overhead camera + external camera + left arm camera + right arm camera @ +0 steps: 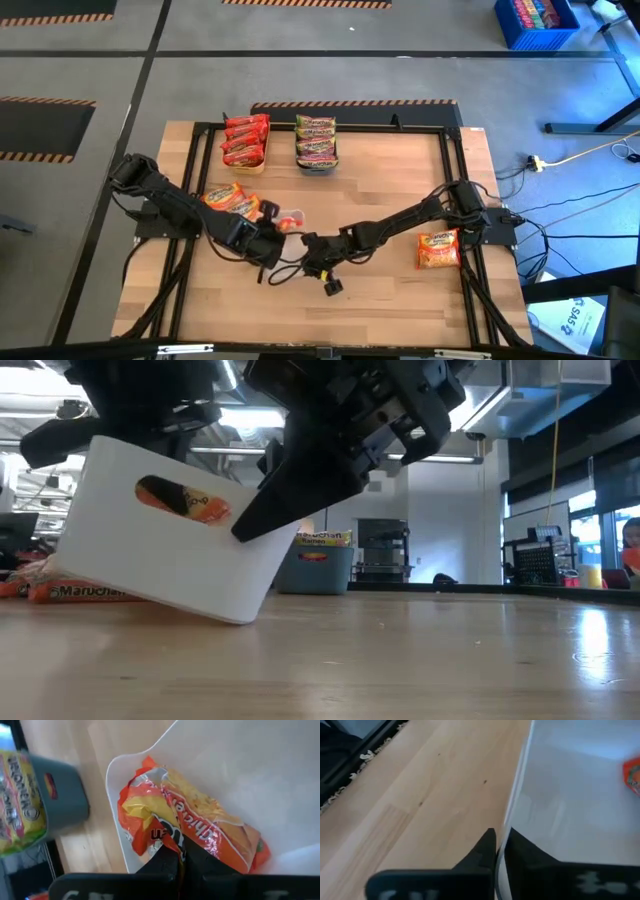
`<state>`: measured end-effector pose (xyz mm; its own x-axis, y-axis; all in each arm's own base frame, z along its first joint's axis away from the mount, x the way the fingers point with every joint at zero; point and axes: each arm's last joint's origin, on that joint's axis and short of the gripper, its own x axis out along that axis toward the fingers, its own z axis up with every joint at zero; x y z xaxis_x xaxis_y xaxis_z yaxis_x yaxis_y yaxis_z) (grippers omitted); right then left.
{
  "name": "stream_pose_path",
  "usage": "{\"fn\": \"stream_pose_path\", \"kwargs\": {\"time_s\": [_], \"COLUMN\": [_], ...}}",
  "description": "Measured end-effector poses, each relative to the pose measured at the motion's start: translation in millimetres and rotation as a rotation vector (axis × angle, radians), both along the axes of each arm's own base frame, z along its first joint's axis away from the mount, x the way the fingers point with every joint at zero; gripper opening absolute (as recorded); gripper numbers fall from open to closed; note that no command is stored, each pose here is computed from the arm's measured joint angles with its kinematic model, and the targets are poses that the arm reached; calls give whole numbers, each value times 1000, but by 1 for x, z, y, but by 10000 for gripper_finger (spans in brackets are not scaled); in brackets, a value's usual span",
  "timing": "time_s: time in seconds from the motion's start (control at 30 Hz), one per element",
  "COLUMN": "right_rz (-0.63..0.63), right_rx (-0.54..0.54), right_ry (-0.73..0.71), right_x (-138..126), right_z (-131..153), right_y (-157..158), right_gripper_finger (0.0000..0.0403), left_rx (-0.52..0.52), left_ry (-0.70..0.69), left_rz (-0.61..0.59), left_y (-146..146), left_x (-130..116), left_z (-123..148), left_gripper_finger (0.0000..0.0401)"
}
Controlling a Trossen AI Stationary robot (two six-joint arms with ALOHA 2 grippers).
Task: Sort Maruchan noodles
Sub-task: Put the yellow noodle pack into the white bin
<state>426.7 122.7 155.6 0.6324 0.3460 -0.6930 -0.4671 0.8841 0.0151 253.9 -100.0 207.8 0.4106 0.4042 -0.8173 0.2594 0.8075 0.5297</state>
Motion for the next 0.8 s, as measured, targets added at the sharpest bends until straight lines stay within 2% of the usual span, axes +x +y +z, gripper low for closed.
{"fn": "stream_pose_path", "kwargs": {"time_s": [0.4, 0.67, 0.8], "right_rz": [3, 4, 18], "right_rx": [-28, -29, -15], "right_ry": [5, 9, 13], "right_x": [-1, -1, -1], "right_z": [-1, -1, -1], "right_y": [-1, -1, -1], "right_gripper_finger": [4, 5, 6], "left_rx": [-15, 60, -7], "left_ry": [-81, -76, -11], "left_rz": [-125, -83, -64], "left_y": [-16, -5, 4], "left_x": [10, 14, 14], "left_z": [17, 23, 24], "left_gripper_finger": [0, 0, 0]}}
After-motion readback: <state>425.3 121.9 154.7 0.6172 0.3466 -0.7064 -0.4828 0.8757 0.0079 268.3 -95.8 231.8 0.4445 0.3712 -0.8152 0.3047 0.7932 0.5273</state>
